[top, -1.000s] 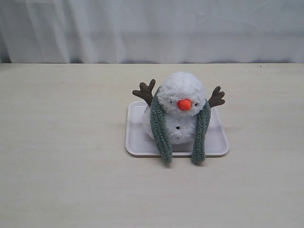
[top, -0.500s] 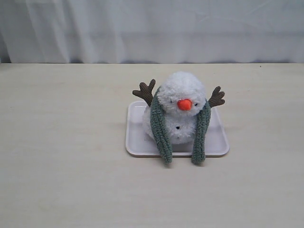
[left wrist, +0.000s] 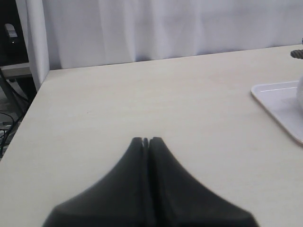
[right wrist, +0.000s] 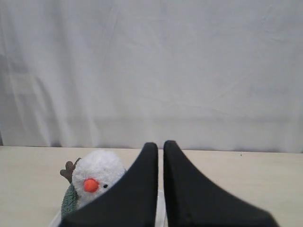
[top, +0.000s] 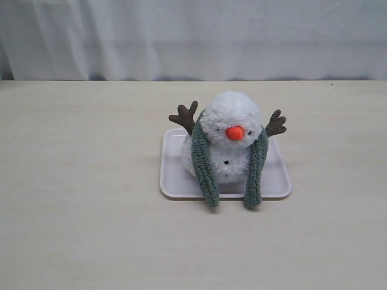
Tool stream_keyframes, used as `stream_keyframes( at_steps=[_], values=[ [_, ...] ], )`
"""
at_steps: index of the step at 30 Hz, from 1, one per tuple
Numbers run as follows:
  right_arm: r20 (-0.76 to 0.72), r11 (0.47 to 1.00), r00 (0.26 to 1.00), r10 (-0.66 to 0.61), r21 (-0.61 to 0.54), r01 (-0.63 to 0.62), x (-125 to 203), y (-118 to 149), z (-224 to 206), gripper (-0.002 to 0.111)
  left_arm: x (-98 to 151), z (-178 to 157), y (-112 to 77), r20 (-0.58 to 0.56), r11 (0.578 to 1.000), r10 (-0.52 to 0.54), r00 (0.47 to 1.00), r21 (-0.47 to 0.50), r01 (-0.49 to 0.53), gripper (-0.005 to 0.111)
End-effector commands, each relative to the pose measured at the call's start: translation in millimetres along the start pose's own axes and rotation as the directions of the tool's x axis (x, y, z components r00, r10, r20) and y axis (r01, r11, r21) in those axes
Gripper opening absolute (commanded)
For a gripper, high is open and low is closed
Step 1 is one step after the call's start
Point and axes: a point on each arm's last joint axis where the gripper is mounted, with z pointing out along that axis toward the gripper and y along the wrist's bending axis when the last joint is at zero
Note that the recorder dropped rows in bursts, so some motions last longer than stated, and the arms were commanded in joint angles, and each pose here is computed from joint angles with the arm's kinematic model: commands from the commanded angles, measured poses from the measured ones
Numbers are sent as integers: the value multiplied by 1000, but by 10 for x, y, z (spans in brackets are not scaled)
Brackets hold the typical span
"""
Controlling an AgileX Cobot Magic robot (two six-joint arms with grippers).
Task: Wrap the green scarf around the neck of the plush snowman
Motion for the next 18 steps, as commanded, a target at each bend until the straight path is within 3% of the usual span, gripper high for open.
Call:
stream_keyframes(
  at_steps=[1,18],
  values=[
    [6,1000,1000,-10,11,10,14,-4,-8,4,0,1,-2,11,1000,-2,1000,2,2,0],
    [5,1000,1000,-17,18,17,15,-10,-8,4,1,1,-1,9,1000,0,1000,1,0,0]
  ],
)
